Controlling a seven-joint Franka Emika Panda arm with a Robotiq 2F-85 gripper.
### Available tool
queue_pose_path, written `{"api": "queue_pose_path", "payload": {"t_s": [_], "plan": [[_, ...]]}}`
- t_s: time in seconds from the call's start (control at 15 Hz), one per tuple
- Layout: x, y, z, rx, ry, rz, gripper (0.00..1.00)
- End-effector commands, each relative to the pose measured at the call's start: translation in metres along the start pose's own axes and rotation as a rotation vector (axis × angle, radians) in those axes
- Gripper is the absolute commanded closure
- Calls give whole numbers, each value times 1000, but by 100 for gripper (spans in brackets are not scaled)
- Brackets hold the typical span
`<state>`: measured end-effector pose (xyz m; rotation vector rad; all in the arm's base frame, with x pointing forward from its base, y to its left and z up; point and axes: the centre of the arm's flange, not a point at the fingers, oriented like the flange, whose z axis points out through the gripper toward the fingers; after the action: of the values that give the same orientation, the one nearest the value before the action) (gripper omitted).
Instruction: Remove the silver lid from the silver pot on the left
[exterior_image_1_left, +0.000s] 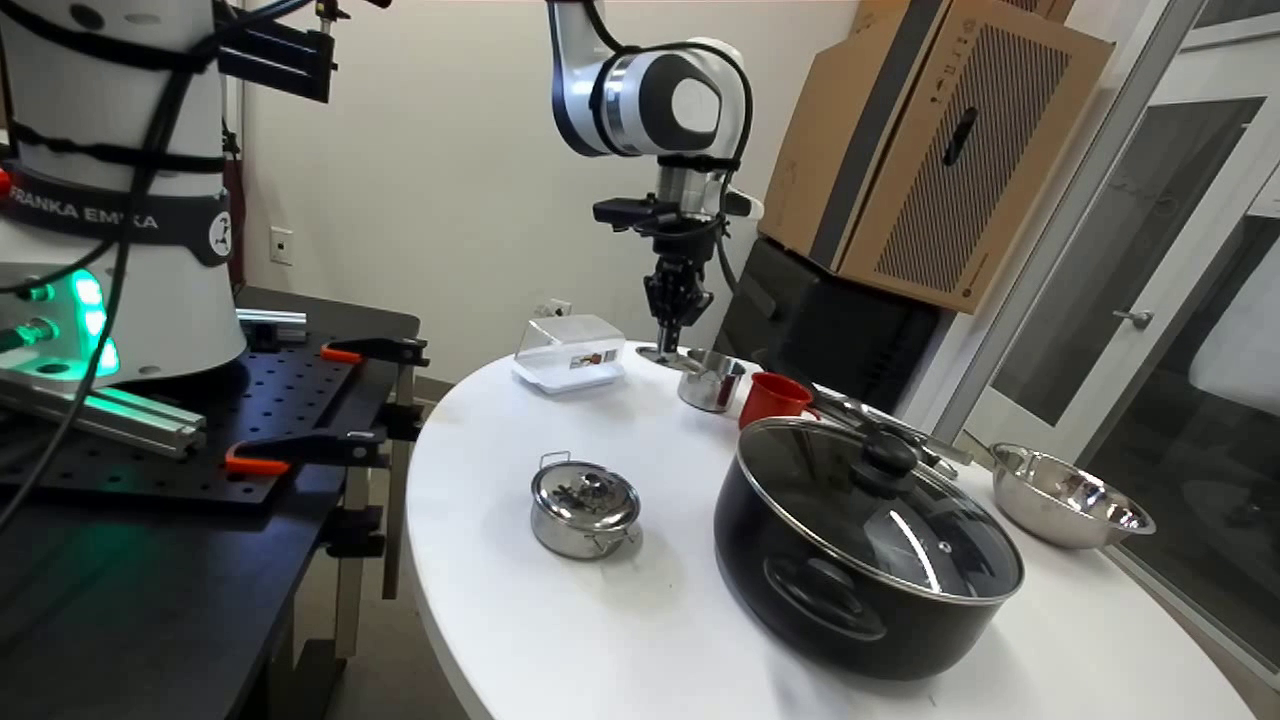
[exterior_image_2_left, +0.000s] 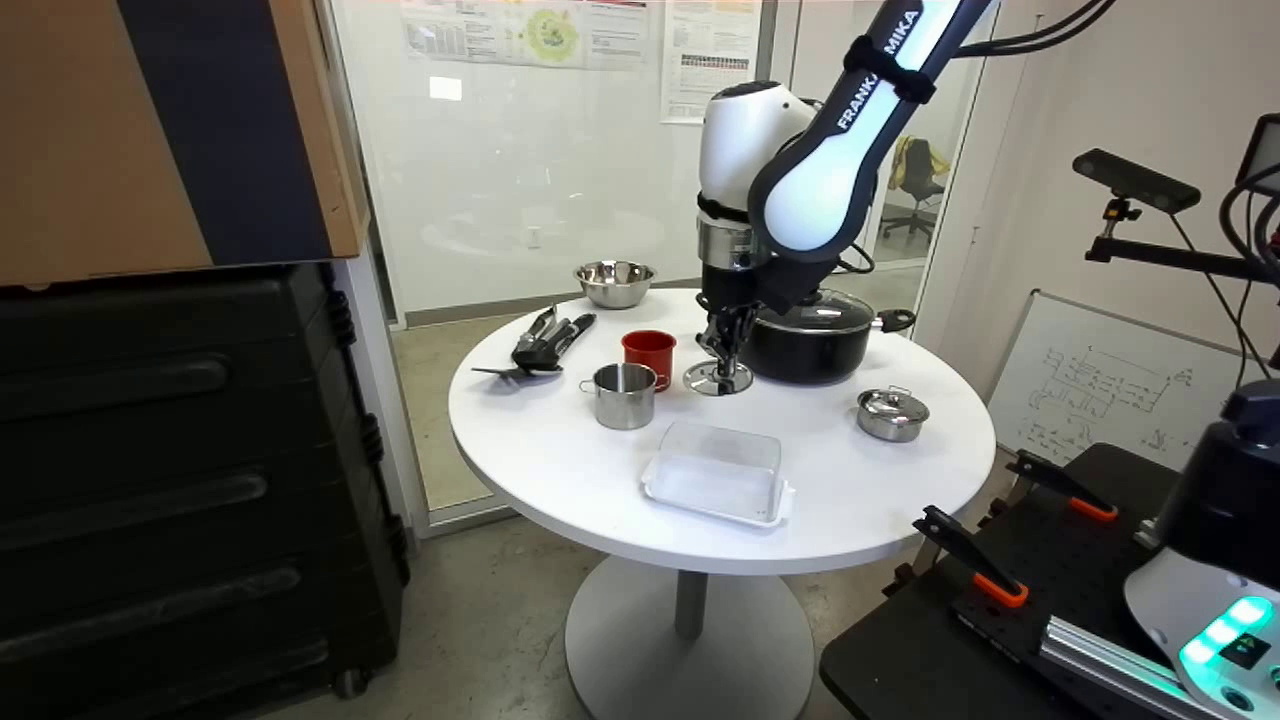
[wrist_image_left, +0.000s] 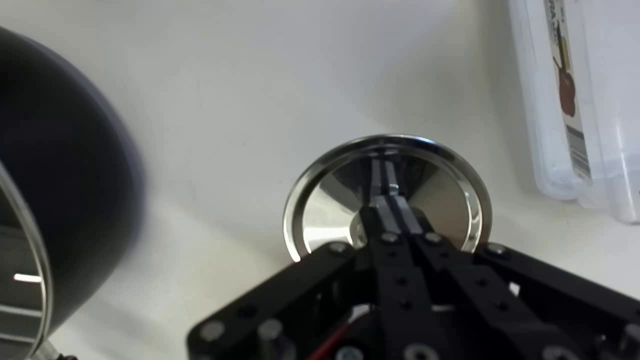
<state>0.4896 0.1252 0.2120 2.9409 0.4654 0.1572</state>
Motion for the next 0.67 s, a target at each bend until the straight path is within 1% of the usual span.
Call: {"api": "queue_pose_path", "payload": {"t_s": [0.0, 0.13, 0.4, 0.6], "plan": [[-9, 2, 16, -8, -46, 1, 100], [-1, -3, 33, -33, -37, -10, 100], [23, -19, 69, -71, -16, -72, 100], [41, -36, 86, -76, -10, -113, 100]]}}
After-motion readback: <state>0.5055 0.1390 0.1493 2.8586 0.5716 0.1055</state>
